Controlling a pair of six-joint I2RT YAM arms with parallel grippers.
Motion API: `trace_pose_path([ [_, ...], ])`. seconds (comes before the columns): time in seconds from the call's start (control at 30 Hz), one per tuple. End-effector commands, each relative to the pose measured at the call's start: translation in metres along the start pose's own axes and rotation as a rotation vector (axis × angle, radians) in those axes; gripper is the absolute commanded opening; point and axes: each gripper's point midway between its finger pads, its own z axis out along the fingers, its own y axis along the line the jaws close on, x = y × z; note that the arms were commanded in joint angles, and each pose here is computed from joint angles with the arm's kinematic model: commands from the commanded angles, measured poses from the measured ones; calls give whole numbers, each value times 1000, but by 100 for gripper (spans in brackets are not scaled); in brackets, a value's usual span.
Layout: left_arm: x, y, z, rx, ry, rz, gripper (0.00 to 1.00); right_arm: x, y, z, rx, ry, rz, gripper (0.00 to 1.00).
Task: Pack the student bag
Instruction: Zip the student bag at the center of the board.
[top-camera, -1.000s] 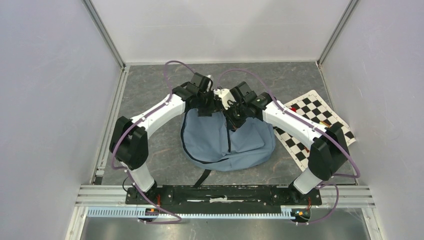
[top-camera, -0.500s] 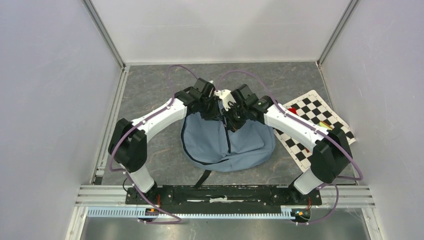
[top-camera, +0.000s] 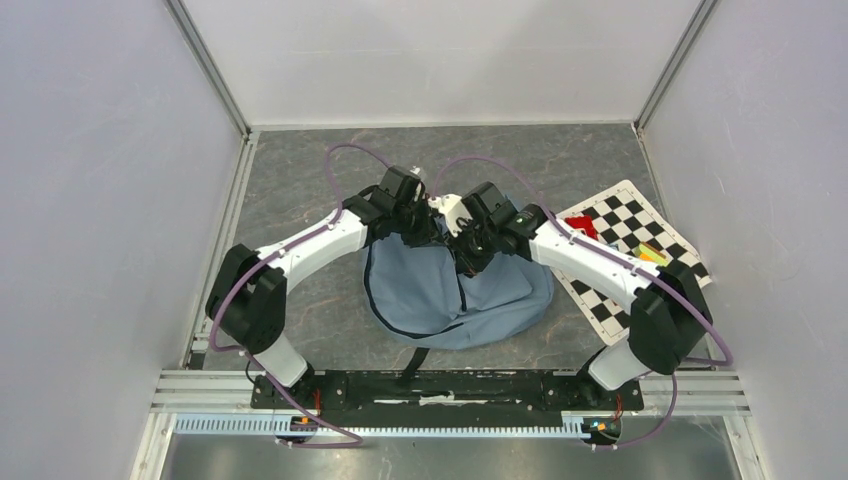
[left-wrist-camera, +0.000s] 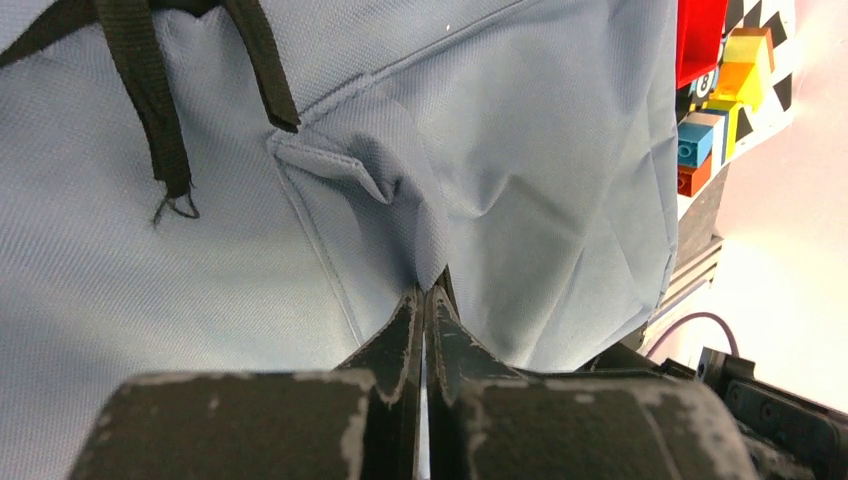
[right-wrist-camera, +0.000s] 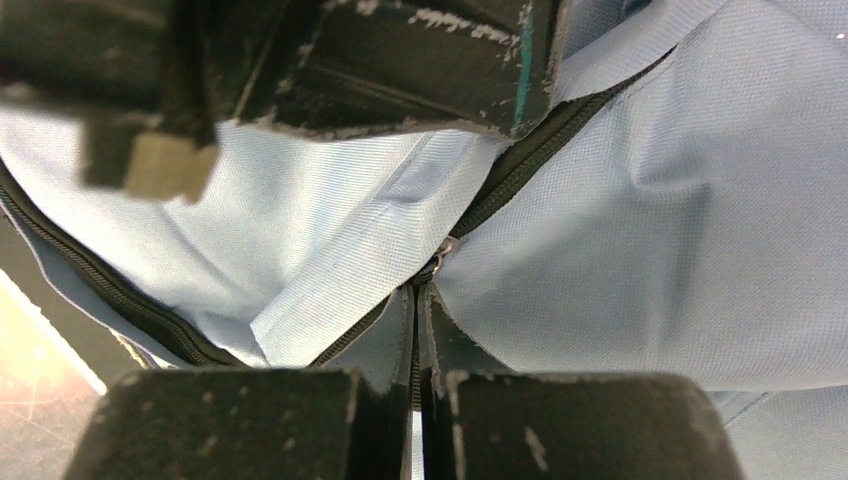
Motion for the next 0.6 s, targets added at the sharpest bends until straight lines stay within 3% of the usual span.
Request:
trace_pose_path([
  [0.0, -28, -16, -9, 73, -104, -27, 2, 35, 29, -23, -76, 99, 62, 0],
  [0.57, -57, -2, -7, 72, -145, 10, 2, 97, 55, -56, -110, 241, 89, 0],
])
